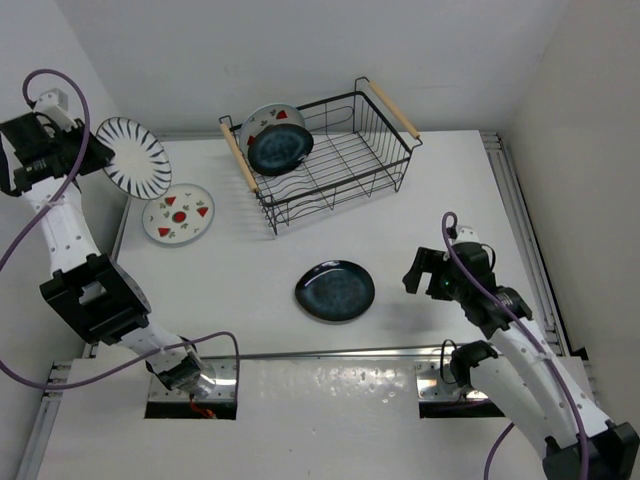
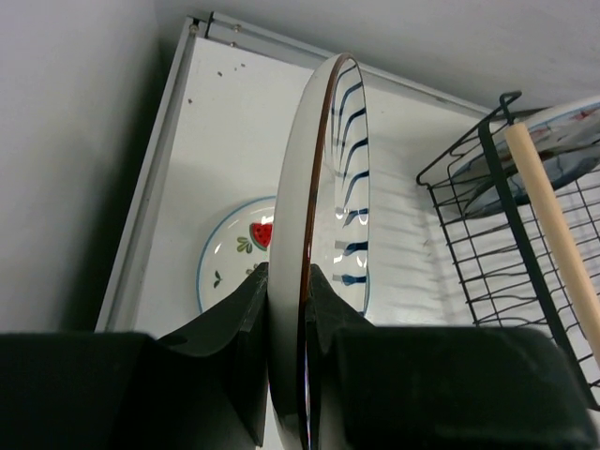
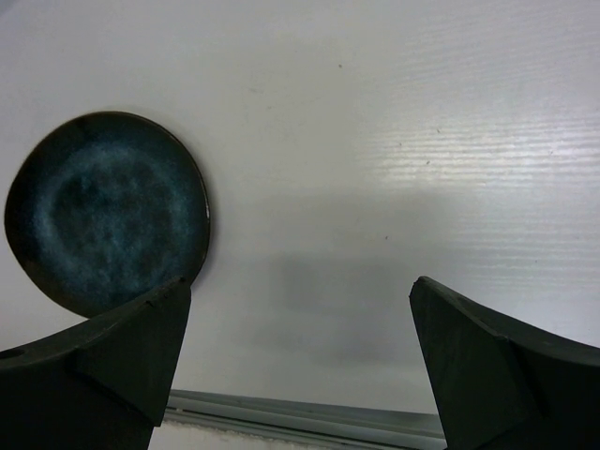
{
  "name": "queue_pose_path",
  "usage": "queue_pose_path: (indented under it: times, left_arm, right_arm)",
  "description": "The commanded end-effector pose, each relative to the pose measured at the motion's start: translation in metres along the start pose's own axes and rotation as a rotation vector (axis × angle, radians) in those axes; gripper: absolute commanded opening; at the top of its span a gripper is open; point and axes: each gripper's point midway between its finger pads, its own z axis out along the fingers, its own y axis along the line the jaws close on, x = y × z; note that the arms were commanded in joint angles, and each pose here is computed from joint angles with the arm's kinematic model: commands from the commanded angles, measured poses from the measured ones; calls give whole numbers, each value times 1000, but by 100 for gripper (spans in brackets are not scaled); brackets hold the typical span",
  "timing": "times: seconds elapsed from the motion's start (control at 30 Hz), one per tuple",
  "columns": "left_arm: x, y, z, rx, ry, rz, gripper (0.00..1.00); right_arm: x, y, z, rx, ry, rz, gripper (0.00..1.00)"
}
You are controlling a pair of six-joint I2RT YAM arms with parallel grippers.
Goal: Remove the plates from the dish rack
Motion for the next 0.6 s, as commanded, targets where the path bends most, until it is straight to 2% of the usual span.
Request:
queue_pose_path:
  times: [0.0,0.17,0.3,0.57]
  left_arm:
    - [-22,-13,-17,48,-119,70,0]
    - [5,-13,-2,102,-69,40,0]
    - [37,-14,11,151,5,40,0]
    - [81,-5,41,151,93,17,1]
  right_arm:
    - [8,-1,5,4,40,-8,99]
    - [9,4,4,-9,81,-9,99]
    - [6,6,3,-14,57,14,99]
    - [16,-2,5,12,75,13,99]
